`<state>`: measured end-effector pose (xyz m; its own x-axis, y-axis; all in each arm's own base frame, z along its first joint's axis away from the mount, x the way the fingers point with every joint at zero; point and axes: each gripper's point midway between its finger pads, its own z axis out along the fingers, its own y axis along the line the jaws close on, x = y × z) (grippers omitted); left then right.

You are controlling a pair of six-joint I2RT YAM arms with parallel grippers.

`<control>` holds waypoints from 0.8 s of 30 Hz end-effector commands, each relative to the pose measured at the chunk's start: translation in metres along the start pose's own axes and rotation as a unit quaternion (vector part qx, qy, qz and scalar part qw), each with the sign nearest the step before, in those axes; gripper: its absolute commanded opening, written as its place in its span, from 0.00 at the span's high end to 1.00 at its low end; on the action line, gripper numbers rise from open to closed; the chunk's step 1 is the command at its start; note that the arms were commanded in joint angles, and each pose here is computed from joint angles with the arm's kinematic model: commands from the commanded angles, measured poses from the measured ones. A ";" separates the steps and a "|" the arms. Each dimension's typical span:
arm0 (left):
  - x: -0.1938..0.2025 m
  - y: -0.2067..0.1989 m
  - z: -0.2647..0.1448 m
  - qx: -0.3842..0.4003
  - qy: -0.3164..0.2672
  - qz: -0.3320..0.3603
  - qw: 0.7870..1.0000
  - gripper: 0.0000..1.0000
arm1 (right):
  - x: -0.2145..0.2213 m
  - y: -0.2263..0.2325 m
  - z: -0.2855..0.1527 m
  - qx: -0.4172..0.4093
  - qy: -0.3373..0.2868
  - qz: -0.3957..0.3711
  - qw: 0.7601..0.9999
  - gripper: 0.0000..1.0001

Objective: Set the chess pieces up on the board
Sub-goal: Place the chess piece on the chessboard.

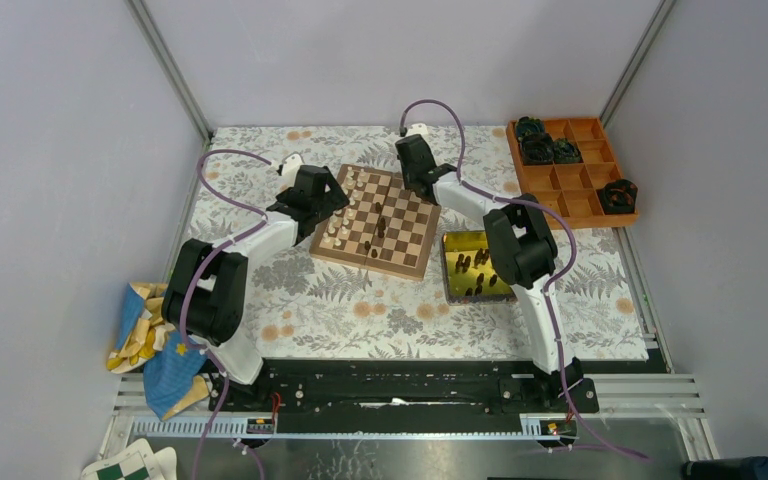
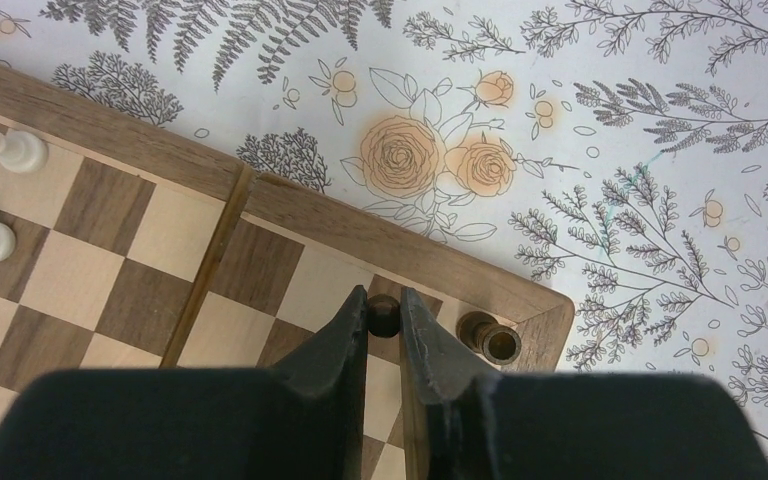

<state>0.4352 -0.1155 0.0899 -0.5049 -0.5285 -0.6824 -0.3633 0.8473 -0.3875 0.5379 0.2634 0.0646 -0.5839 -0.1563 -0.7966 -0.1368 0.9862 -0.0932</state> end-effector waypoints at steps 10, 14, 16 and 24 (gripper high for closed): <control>-0.010 -0.009 0.003 0.015 -0.016 -0.013 1.000 0.03 | -0.006 -0.010 -0.001 0.006 -0.005 0.018 1.000 1.00; -0.009 -0.009 0.003 0.014 -0.016 -0.014 1.000 0.03 | -0.005 -0.012 -0.001 0.007 -0.002 0.018 1.000 1.00; -0.009 -0.009 0.003 0.014 -0.015 -0.013 1.000 0.03 | -0.004 -0.012 -0.001 0.007 -0.001 0.017 1.000 1.00; -0.009 -0.009 0.002 0.014 -0.017 -0.013 1.000 0.03 | -0.001 -0.012 0.003 0.001 0.006 0.018 1.000 1.00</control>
<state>0.4353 -0.1155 0.0900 -0.5045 -0.5290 -0.6824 -0.3633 0.8470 -0.3880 0.5370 0.2534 0.0574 -0.6070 -0.1458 -0.7812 -0.1230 0.9884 -0.0890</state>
